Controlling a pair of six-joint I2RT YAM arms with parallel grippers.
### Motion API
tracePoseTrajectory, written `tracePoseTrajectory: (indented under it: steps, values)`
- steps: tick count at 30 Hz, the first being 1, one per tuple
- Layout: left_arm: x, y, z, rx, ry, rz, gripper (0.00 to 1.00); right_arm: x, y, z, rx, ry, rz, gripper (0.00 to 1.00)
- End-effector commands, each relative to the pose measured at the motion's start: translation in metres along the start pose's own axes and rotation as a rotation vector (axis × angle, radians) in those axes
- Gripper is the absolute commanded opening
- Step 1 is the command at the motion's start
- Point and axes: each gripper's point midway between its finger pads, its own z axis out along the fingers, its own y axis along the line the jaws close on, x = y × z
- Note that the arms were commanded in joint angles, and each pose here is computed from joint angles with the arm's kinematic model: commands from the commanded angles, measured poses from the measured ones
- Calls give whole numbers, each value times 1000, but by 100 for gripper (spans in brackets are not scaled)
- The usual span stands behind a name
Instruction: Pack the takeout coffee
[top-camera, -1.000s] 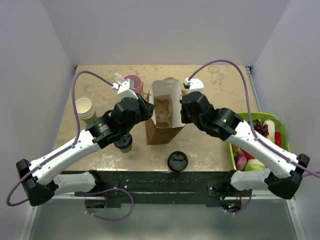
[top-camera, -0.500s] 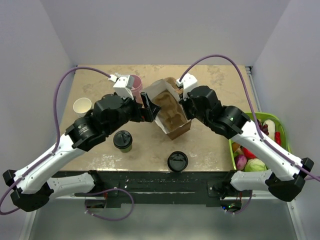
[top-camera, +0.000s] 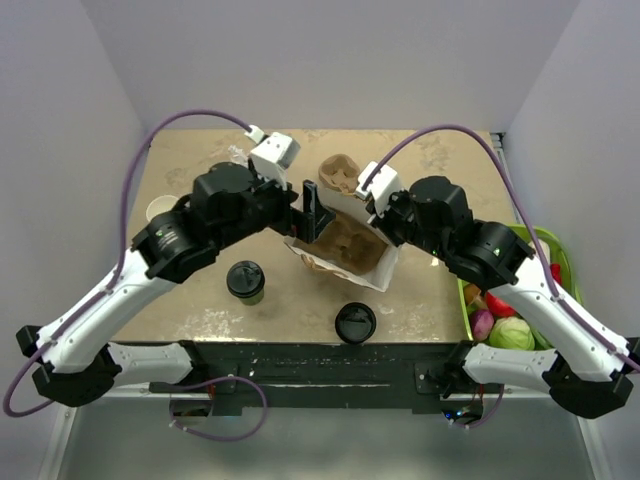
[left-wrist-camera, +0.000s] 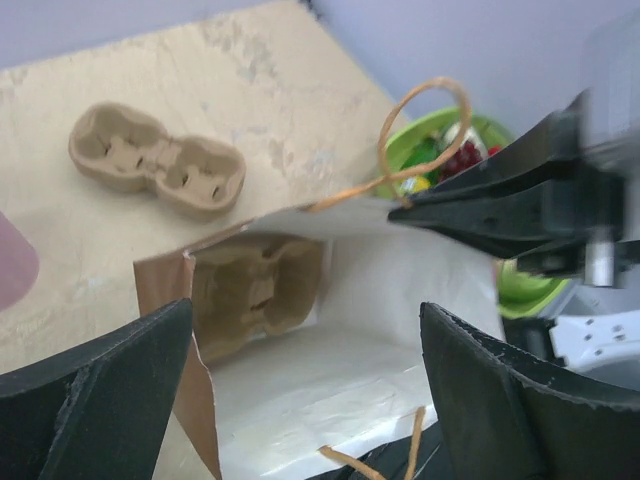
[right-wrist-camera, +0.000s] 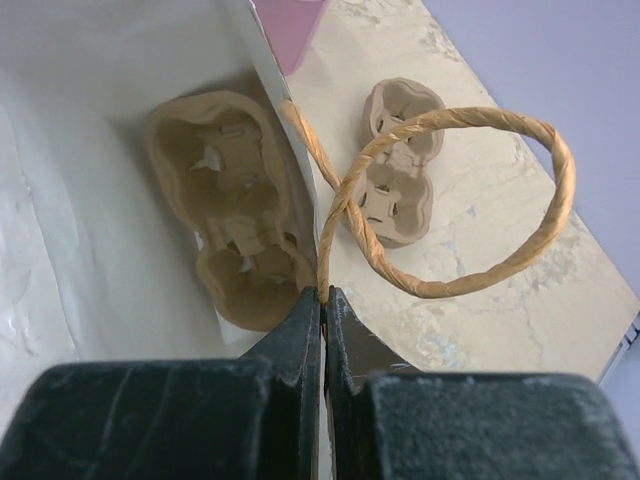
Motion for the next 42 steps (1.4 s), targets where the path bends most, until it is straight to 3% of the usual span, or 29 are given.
tracePoseTrajectory:
  steps: [1, 5, 8, 13, 16, 19, 23, 26, 30, 36, 38, 42]
  values:
    - [53, 13, 17, -28, 174, 59, 99, -11, -8, -1, 23, -52, -27, 0]
    - [67, 40, 26, -174, 201, 60, 94, -8, -4, 4, 10, -45, -41, 0]
    - [70, 57, 39, -277, 219, 81, 74, -7, 0, 6, -6, -54, -50, 0]
    - [75, 68, 47, -345, 242, 97, 70, -2, 2, 7, -14, -43, -62, 0]
    - [63, 45, 40, -209, 205, 91, 70, 2, -1, 9, 3, -24, -68, 0]
    - [48, 15, 25, -29, 133, 94, 77, 6, -3, 13, 15, -2, -73, 0]
    - [27, 26, 7, -85, 35, 112, 99, 7, -6, 17, 33, -3, -85, 0]
    - [27, 44, 6, -167, 32, 117, 100, 10, -3, 20, 21, 1, -93, 0]
    - [57, 68, 29, -251, 153, 109, 100, 6, -4, 17, 22, -16, -93, 0]
    - [79, 59, 49, -172, 214, 96, 98, 7, -2, 22, 16, -19, -89, 0]
    - [82, 69, 51, -229, 214, 99, 90, 7, 0, 22, 7, -20, -91, 0]
    - [90, 91, 63, -339, 222, 128, 55, 10, 2, 22, -4, -23, -104, 0]
